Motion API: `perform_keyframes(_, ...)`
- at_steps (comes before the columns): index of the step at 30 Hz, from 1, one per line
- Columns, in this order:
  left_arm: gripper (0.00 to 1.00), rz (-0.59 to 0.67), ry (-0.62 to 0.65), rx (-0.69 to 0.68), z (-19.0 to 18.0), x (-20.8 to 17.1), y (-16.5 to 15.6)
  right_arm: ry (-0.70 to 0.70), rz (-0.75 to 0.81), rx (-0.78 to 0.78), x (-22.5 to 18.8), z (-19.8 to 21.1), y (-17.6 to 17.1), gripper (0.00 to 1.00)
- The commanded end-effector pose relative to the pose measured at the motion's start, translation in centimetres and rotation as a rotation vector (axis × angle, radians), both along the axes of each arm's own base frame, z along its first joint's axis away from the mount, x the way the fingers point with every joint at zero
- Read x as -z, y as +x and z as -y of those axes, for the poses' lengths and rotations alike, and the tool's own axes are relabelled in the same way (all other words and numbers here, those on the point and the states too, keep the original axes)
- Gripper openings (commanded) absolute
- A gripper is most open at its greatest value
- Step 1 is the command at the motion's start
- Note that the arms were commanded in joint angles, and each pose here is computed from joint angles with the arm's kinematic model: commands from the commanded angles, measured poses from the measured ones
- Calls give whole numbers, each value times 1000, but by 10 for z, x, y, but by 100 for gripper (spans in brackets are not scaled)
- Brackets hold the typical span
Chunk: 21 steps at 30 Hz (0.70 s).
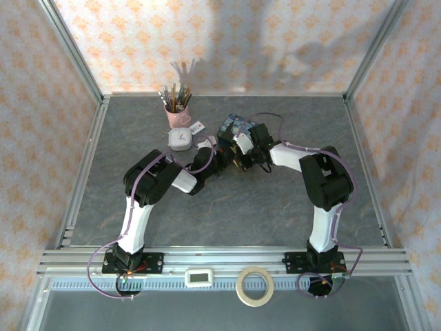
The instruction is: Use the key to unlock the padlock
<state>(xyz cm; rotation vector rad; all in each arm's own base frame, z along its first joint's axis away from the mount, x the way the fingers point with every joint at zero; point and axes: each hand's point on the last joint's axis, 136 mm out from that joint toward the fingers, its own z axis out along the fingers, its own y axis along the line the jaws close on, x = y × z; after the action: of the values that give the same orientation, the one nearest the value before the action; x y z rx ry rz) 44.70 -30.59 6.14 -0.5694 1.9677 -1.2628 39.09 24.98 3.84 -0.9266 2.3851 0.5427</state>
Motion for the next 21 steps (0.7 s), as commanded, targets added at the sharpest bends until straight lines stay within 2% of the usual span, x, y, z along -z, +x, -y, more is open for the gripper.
perform_keyframes(1,0,9,24,-10,-1,6,3,40,-15,43,-17,1,-5,5)
perform_keyframes(6,0,6,28,-19,-3,7,2,106,-51,145,-35,4,-14,57)
perform_keyframes(7,0,9,27,-22,-4,6,2,116,-60,170,-39,7,-17,62)
perform_keyframes(10,0,9,30,-31,-6,6,1,143,-53,270,-55,18,-24,62)
perform_keyframes(15,0,6,27,-70,-14,7,1,171,54,622,-84,62,-4,67)
perform_keyframes(19,0,2,18,-142,-27,6,0,302,108,819,-99,78,11,71)
perform_keyframes(21,0,-1,10,-183,-33,4,-1,323,114,894,-96,84,18,74)
